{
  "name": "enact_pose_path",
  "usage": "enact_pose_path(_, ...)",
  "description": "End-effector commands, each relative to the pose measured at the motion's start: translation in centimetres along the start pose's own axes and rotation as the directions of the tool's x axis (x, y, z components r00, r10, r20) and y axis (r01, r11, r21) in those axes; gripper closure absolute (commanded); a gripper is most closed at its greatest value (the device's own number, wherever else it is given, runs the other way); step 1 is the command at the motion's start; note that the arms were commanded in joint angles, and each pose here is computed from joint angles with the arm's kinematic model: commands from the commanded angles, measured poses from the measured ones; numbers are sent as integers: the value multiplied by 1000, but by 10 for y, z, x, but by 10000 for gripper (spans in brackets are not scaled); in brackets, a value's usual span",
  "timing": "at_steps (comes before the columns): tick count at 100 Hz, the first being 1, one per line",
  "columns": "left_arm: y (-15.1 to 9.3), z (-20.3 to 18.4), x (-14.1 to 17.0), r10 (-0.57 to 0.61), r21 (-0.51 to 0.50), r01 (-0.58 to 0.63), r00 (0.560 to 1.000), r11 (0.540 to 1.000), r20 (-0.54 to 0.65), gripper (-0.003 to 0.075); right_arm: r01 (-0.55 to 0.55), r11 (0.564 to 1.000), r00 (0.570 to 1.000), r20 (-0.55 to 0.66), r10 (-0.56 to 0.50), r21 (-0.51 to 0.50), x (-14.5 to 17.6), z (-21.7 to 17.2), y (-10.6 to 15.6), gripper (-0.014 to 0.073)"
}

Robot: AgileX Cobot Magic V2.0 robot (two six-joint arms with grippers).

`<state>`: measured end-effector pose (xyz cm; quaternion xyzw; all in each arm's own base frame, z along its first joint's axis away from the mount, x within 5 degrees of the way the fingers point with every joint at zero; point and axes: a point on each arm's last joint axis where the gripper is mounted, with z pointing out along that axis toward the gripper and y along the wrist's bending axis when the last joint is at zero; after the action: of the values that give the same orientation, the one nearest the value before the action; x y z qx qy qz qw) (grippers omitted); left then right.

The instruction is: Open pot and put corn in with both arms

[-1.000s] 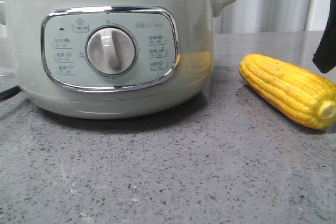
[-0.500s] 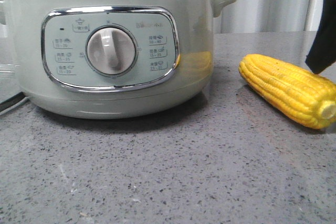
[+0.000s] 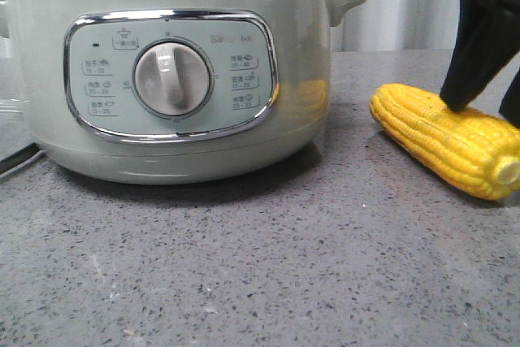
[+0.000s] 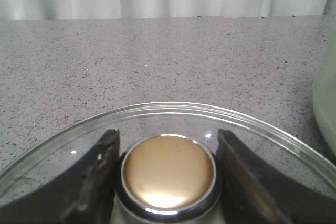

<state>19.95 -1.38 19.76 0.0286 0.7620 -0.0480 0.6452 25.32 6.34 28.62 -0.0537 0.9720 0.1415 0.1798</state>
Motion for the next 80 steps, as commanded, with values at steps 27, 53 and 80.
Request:
enact_pose_path(27, -2, 2, -23, -8, 18, 5, 984, 1000, 179, 721, 6, 998, 1000, -27, -8, -68, -8, 7, 6, 426)
enact_pose_path(53, -3, 1, -28, -5, 28, -2, 974, 1000, 228, 425, 6, 998, 1000, -21, -8, -67, -8, 7, 5, 667)
enact_pose_path(80, -3, -1, -34, -13, 28, 5, 956, 1000, 293, 305, 6, 998, 1000, -19, -8, -67, -8, 7, 5, 667)
